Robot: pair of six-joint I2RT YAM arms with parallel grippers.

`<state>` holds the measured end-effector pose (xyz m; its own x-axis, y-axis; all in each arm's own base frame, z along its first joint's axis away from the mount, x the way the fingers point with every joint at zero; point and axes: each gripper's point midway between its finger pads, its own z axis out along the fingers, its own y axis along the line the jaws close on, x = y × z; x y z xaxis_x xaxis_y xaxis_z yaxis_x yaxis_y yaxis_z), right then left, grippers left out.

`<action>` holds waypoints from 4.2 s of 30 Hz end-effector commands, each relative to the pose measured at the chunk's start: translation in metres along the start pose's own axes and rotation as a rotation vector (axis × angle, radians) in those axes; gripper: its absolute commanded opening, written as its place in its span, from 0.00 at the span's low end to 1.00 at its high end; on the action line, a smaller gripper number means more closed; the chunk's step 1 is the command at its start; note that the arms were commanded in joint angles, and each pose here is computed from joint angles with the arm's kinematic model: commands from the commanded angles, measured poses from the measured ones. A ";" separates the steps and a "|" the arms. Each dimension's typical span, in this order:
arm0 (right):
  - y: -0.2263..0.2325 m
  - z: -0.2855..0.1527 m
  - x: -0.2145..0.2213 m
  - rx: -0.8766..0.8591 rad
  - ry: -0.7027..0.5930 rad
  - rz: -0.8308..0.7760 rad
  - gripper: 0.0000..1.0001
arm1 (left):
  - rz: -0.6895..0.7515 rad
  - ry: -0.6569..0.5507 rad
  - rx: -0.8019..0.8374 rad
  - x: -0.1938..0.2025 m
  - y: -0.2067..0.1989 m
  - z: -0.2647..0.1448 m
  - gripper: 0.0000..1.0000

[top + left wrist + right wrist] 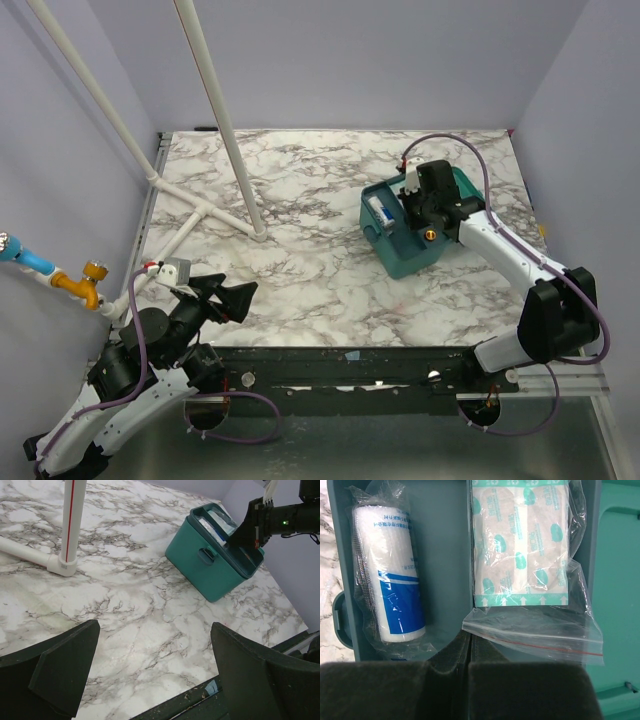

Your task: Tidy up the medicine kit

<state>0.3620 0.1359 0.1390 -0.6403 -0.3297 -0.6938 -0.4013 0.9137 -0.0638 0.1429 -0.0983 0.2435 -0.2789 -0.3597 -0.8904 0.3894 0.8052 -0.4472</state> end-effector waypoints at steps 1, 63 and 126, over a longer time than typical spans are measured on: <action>0.014 0.002 0.021 -0.078 0.057 0.002 0.01 | -0.016 -0.044 0.022 -0.007 -0.001 -0.005 0.96; 0.014 -0.105 -0.082 0.236 -0.341 -0.142 0.53 | 0.015 0.006 0.041 0.002 -0.007 0.001 0.97; -0.037 -0.004 0.060 0.156 -0.238 0.622 0.01 | 0.181 0.697 -0.085 0.115 -0.029 0.173 0.58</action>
<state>0.3358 0.0782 0.1012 -0.5683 0.2964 -0.7676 0.1223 0.9529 0.2775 0.2364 -0.2426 0.1347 -0.7511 0.1441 -0.6443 0.4175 0.8597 -0.2944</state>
